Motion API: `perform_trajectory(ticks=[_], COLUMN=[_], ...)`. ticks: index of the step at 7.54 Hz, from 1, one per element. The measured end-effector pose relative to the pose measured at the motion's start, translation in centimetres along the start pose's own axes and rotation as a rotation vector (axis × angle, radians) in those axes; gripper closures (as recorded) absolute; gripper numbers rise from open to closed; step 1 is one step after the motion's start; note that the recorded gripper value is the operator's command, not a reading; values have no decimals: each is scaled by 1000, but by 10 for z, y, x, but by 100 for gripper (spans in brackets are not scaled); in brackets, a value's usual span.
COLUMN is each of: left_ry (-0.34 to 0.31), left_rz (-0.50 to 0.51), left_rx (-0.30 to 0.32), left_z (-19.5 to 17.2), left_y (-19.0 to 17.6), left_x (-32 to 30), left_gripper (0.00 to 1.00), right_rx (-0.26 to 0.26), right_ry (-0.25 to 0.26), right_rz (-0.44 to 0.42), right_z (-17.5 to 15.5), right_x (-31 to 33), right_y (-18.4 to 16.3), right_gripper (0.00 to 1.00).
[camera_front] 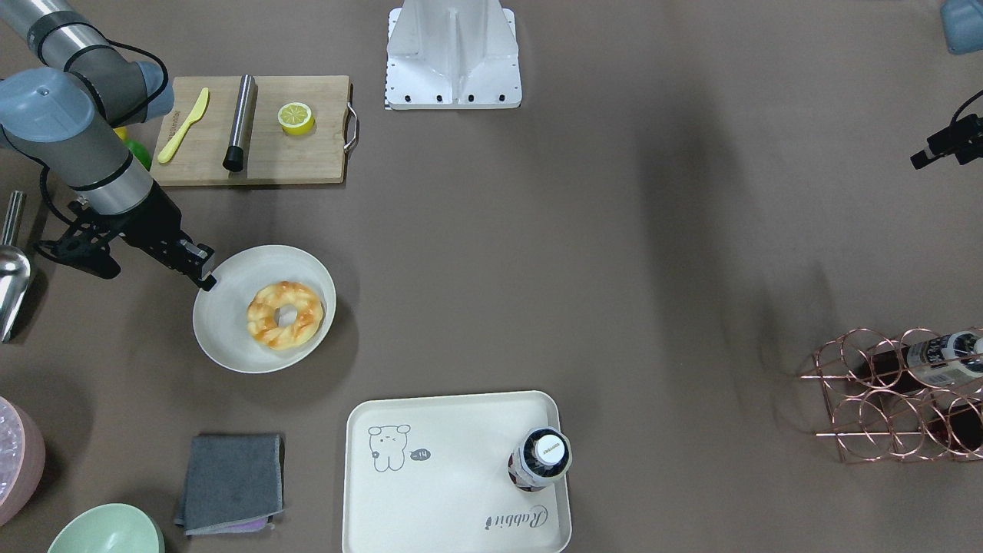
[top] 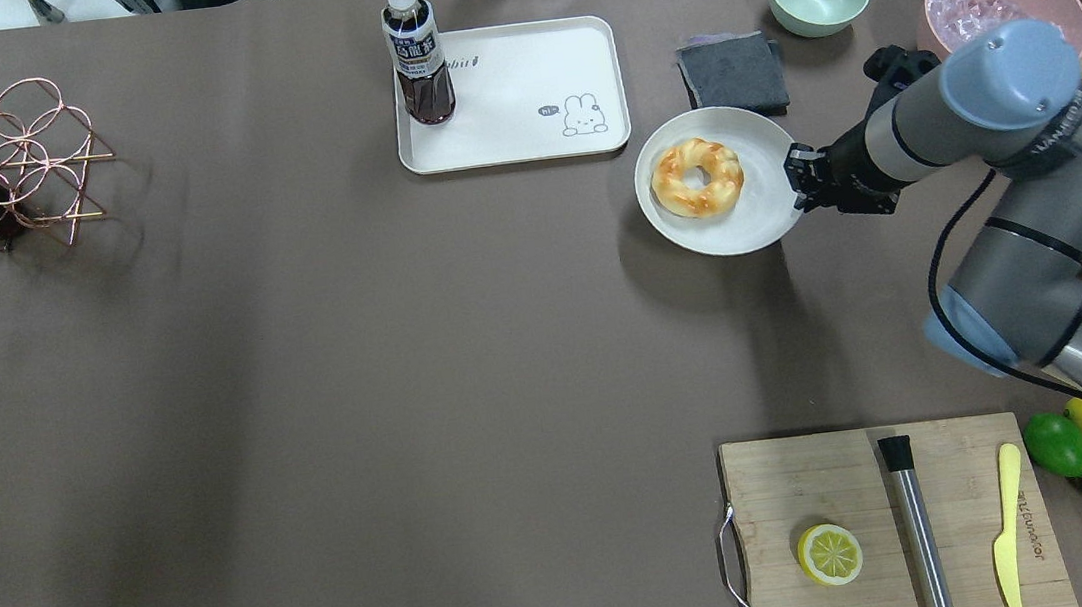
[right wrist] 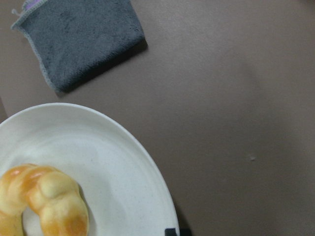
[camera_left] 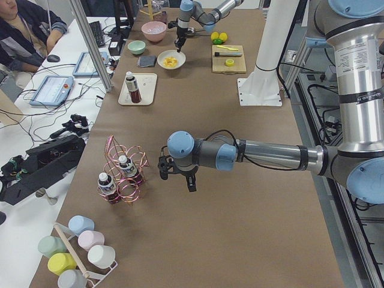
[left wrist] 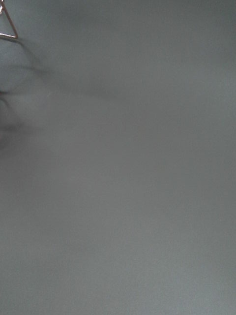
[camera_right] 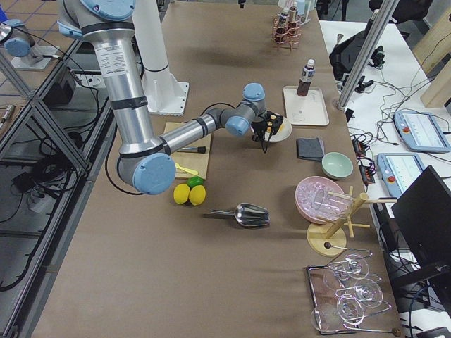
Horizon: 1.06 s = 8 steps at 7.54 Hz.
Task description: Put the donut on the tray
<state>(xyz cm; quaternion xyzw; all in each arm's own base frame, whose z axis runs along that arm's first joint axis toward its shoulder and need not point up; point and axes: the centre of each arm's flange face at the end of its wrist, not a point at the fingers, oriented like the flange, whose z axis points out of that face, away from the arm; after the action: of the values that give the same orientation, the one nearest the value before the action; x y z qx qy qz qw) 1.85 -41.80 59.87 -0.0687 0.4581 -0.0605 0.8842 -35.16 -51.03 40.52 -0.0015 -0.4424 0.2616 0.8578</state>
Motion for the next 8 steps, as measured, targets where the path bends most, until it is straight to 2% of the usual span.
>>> perform_trajectory(ticks=[3, 8], left_ry=[3, 5], left_rz=[19, 29], left_rx=[22, 37], left_z=[-10, -17], left_y=[0, 2], left_x=[10, 15], left_gripper=[2, 2], right_rx=[-2, -1], right_ry=[54, 65], right_rz=[46, 145], right_z=[36, 68], right_x=[-74, -186], right_y=[-24, -25], right_gripper=[100, 100])
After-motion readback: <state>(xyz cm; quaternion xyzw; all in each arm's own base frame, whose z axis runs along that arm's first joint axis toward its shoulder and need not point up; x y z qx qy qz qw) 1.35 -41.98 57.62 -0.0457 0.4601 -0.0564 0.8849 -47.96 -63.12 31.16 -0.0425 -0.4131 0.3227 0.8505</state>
